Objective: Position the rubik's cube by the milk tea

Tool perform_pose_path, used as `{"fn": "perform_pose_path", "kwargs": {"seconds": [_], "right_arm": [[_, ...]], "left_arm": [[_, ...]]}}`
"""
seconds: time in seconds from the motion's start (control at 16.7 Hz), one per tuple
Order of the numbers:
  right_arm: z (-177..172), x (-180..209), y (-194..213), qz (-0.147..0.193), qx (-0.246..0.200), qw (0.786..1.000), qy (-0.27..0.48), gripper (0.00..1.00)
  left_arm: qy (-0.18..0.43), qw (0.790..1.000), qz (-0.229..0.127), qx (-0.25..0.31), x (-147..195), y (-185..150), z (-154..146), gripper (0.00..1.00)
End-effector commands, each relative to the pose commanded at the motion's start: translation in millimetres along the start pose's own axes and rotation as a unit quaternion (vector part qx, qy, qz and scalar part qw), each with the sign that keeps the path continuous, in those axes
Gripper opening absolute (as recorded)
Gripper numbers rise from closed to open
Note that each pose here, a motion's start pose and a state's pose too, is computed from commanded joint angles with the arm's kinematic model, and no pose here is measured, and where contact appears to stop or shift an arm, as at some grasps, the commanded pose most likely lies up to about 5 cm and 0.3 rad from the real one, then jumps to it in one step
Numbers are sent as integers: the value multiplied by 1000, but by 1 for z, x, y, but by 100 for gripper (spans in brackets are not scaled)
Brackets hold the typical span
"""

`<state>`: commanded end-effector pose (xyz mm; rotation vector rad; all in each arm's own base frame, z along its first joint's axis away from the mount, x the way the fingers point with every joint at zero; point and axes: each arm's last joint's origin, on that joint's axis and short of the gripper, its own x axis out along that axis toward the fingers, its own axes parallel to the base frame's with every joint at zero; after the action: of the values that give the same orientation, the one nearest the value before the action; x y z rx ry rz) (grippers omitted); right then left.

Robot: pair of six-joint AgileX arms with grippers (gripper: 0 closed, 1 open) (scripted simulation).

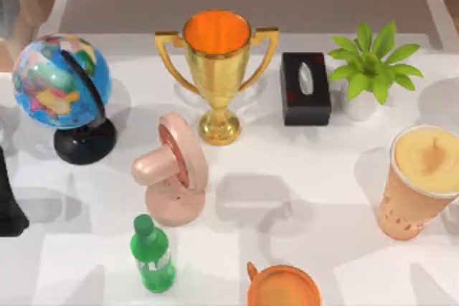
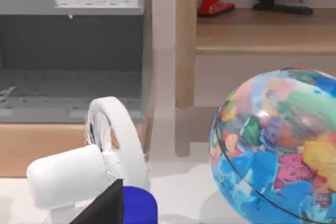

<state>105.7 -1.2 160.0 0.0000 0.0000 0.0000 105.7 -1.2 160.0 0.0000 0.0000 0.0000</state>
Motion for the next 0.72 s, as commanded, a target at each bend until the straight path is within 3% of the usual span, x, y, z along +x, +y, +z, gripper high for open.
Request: {"fn": "perform_pose_path", "kwargs": {"seconds": [0.18, 0.36, 0.72], "right_arm": [[3, 0, 0, 0, 0, 1000, 0, 100], [27, 2, 2, -1, 0, 1000, -2, 100], [134, 42, 17, -4, -1, 1000, -5, 100]], "left_arm": [[0, 1000, 0, 0, 0, 0, 0, 100], [0, 1000, 0, 0, 0, 0, 0, 100], [0, 1000, 0, 0, 0, 0, 0, 100]]}}
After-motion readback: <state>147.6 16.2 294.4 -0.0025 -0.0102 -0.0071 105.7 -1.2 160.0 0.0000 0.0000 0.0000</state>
